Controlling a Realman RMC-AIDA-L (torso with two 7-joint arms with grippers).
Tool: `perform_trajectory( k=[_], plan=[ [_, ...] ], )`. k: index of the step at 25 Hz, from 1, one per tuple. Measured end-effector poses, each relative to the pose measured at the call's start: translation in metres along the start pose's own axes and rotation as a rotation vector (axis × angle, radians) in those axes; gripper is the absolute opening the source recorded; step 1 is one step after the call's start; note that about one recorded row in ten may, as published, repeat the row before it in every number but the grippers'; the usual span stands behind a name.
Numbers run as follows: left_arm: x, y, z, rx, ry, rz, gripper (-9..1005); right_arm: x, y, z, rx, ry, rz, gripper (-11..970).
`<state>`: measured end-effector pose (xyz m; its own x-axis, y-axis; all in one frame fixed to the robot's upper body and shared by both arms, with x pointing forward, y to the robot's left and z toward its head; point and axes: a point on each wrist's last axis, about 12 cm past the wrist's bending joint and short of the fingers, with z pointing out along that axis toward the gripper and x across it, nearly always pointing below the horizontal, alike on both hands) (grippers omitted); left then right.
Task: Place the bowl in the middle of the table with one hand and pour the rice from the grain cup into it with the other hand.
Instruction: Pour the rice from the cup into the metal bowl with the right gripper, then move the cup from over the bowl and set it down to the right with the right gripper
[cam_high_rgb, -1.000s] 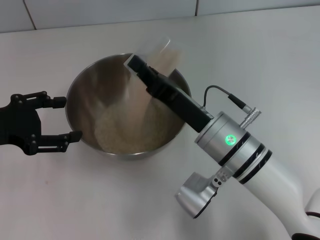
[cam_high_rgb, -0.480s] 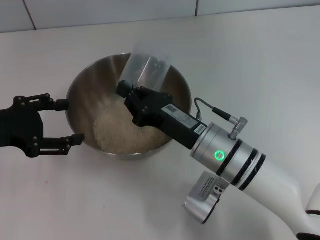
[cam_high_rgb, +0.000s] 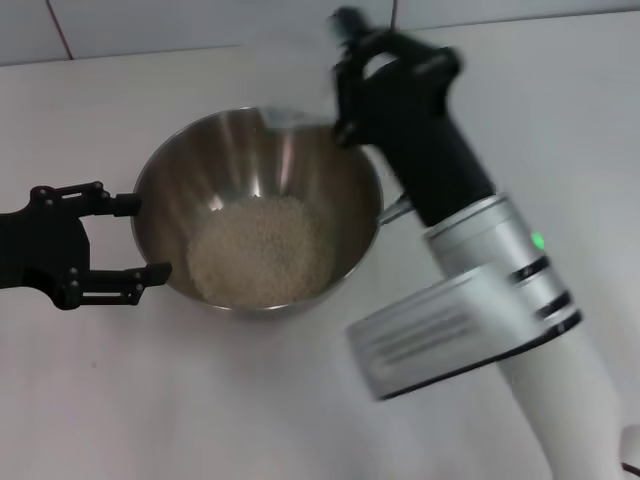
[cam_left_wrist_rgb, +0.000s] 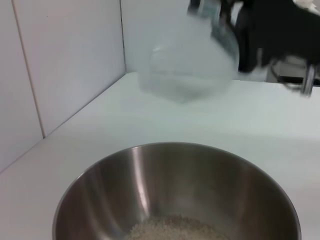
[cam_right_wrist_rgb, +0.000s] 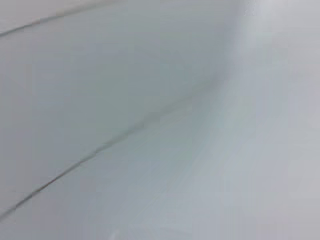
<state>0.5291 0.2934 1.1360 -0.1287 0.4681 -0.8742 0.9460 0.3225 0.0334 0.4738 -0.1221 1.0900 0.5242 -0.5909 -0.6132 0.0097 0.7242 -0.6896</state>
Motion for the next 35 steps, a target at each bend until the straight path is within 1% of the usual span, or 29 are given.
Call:
perform_trajectory(
  k=[2,4,6,8,9,11,12,13,17,21,25,29,35],
  plan=[
    [0.000,0.000,0.000,-0.001,-0.001,0.001,847,0.014,-0.014,-0.004,0.088,0.039,0.290,15],
    [0.000,0.001,0.000,-0.003,-0.001,0.002,847,0.036,-0.027,-0.010,0.166,0.082,0.489,16],
    [0.000,0.001,0.000,-0.004,-0.001,0.004,847,0.058,-0.035,-0.016,0.219,0.132,0.608,16],
    [0.000,0.001,0.001,-0.005,-0.001,0.004,847,0.082,-0.041,-0.024,0.262,0.208,0.675,16],
    [0.000,0.000,0.001,-0.004,-0.001,0.004,847,0.093,-0.043,-0.027,0.274,0.250,0.687,16],
    [0.001,0.000,0.001,-0.003,-0.001,0.002,847,0.110,-0.043,-0.031,0.257,0.322,0.687,16],
    [0.001,0.000,0.001,-0.003,-0.002,0.001,847,0.126,-0.041,-0.031,0.200,0.400,0.697,16],
    [0.001,0.000,0.001,-0.003,-0.002,0.001,847,0.126,-0.041,-0.031,0.200,0.400,0.697,16],
    [0.001,0.000,0.002,-0.002,-0.003,0.001,847,0.145,-0.028,-0.023,0.056,0.525,0.711,29],
    [0.000,0.000,0.002,0.000,-0.003,0.003,847,0.147,-0.017,-0.014,-0.056,0.573,0.695,46],
    [0.000,0.000,0.003,0.001,-0.004,0.004,847,0.149,-0.010,-0.009,-0.128,0.606,0.677,63],
    [0.000,0.000,0.003,0.001,-0.004,0.005,847,0.150,-0.006,-0.011,-0.151,0.629,0.674,80],
    [0.000,0.000,0.003,0.004,-0.004,0.004,847,0.145,0.000,-0.029,-0.140,0.649,0.712,106]
  ],
)
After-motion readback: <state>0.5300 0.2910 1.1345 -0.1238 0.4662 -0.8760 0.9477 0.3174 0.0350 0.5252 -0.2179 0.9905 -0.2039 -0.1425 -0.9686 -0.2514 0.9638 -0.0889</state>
